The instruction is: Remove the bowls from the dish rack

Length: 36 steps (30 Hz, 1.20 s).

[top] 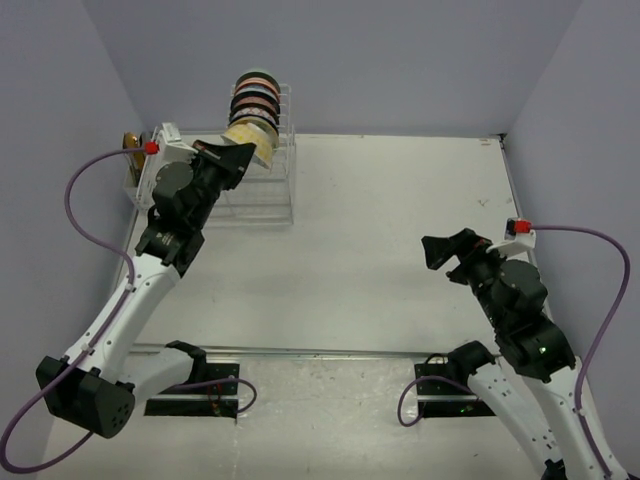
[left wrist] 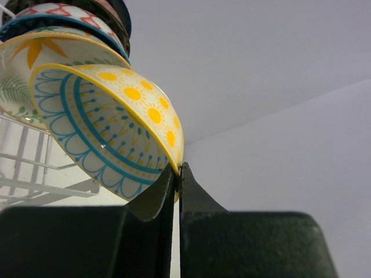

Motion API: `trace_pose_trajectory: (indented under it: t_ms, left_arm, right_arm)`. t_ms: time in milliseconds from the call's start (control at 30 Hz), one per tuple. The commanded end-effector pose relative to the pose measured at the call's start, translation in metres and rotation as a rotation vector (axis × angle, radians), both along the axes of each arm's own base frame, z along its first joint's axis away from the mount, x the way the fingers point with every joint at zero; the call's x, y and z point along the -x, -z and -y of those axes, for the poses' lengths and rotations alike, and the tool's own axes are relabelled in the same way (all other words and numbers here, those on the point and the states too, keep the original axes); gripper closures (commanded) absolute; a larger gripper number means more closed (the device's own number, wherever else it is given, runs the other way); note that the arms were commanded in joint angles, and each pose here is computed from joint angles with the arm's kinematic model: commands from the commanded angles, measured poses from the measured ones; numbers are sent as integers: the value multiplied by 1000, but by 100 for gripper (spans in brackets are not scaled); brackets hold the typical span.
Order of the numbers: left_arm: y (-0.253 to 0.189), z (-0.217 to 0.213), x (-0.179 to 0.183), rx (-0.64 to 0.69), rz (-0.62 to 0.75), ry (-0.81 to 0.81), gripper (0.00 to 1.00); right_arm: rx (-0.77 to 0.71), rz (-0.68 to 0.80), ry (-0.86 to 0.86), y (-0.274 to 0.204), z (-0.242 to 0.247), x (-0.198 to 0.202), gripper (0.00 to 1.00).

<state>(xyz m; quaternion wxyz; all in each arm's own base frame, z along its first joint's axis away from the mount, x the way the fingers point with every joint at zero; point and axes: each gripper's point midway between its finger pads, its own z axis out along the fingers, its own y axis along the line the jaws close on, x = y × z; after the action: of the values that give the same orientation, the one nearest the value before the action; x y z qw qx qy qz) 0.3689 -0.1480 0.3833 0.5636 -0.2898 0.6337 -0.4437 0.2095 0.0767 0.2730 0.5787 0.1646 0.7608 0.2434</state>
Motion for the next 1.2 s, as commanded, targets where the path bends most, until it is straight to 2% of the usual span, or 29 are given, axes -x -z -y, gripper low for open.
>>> trace_pose_trajectory:
  t_ms: [0, 100, 300, 400, 433, 533, 600, 633, 667, 800, 1033, 1133, 1167]
  left_arm:
    - [-45, 6, 29, -170, 177, 72, 100]
    - [-35, 18, 37, -284, 189, 150, 100]
    - [-8, 67, 66, -536, 215, 323, 100]
    - [7, 92, 82, -612, 232, 398, 100]
    - [11, 93, 82, -633, 227, 379, 100]
    - [27, 117, 97, -694, 242, 438, 100]
    - [38, 142, 113, -772, 287, 508, 100]
    - [42, 147, 114, -814, 291, 490, 100]
    - [54, 168, 128, -902, 332, 548, 100]
    - [95, 202, 143, -1061, 349, 590, 100]
    - [129, 243, 166, -1149, 452, 584, 100]
    - [138, 257, 177, -1258, 527, 592, 100]
    - [138, 260, 179, -1274, 539, 594, 100]
  right_arm:
    - [10, 51, -45, -27, -6, -1, 1]
    - [23, 52, -69, -30, -12, -5, 1]
    - [83, 32, -244, -42, -43, -13, 1]
    - [106, -11, -345, -42, -61, -17, 1]
    - [118, -28, -366, -42, -66, -20, 1]
    - [129, -48, -381, -41, -70, -25, 1]
    - [136, -49, -374, -41, -69, -28, 1]
    - [142, -51, -369, -45, -68, -28, 1]
    - [153, -74, -359, -42, -68, -32, 1]
    - [170, -137, -373, -39, -72, -38, 2]
    - [207, -251, -391, -12, -73, -40, 4]
    - [233, -341, -444, 8, -77, -34, 11]
    - [237, -364, -459, 13, -79, -33, 16]
